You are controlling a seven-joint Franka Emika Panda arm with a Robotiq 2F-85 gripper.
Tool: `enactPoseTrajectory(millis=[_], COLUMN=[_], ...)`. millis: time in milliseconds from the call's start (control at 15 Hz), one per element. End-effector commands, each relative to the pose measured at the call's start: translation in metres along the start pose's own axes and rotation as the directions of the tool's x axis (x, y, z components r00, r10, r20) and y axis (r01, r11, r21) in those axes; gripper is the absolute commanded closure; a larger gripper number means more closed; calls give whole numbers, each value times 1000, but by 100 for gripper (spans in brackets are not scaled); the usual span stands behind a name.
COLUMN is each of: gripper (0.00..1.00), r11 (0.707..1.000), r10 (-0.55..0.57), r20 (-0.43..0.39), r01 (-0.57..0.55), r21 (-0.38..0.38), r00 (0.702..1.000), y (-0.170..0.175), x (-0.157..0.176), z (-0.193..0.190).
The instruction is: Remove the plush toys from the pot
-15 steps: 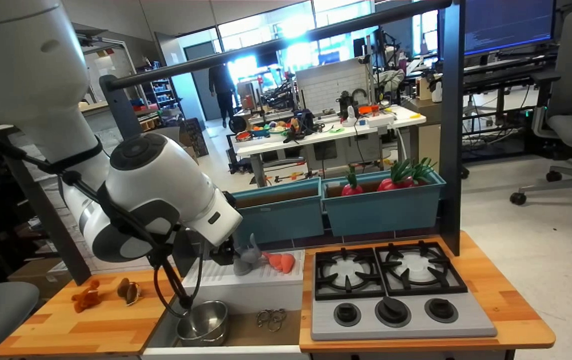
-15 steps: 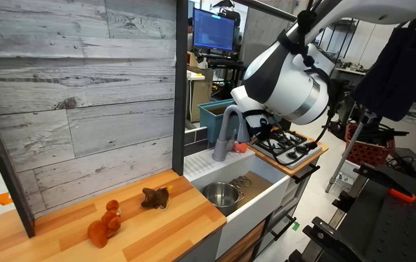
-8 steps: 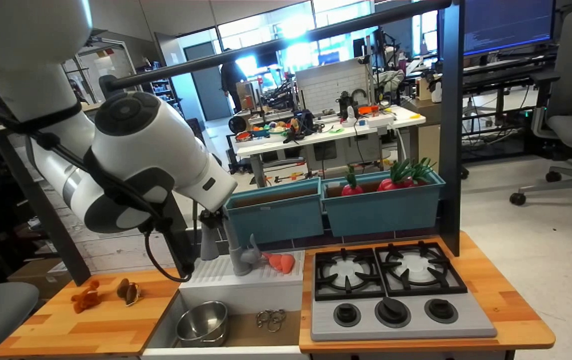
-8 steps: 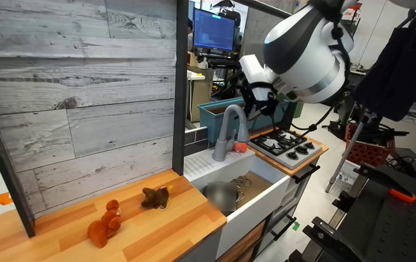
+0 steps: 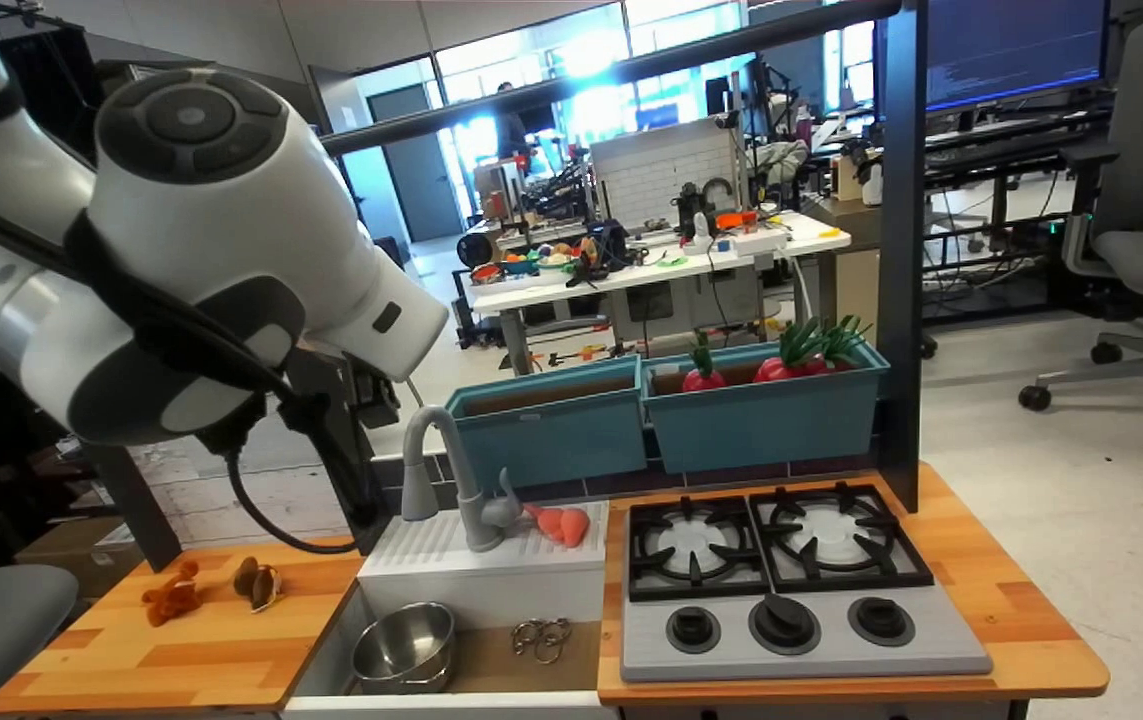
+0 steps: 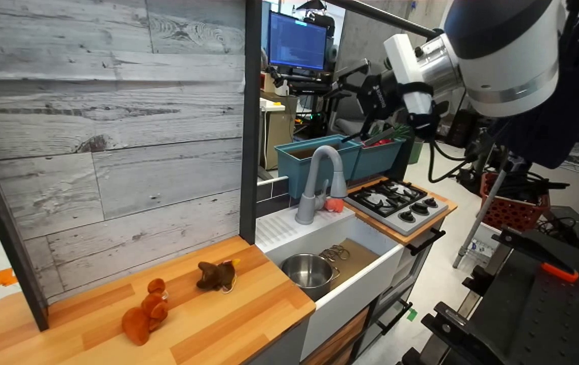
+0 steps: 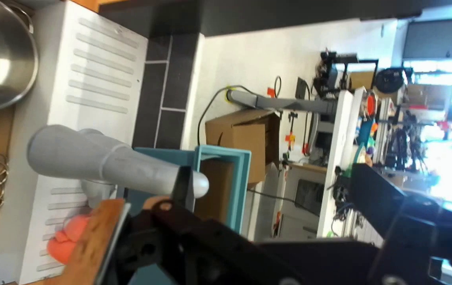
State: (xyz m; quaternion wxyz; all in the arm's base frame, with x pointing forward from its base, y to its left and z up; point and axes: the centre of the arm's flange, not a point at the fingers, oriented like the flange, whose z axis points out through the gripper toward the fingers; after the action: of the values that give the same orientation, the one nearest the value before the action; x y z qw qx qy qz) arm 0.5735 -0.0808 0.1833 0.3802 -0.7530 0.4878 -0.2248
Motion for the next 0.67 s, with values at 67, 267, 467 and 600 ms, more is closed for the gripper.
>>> enactPoseTrajectory(millis=[67, 267, 467, 600], gripper=[0, 0, 0, 0], r11=[997, 996, 962, 940], r10=[-50, -51, -55, -7], r20=[54, 55, 135, 230], r01=[53, 55, 89, 85], r21=[-56, -74, -260, -331], r00=[997, 997, 989, 973], y=[4, 2, 39, 69], x=[-14, -19, -21, -32], z=[-10, -14, 37, 70])
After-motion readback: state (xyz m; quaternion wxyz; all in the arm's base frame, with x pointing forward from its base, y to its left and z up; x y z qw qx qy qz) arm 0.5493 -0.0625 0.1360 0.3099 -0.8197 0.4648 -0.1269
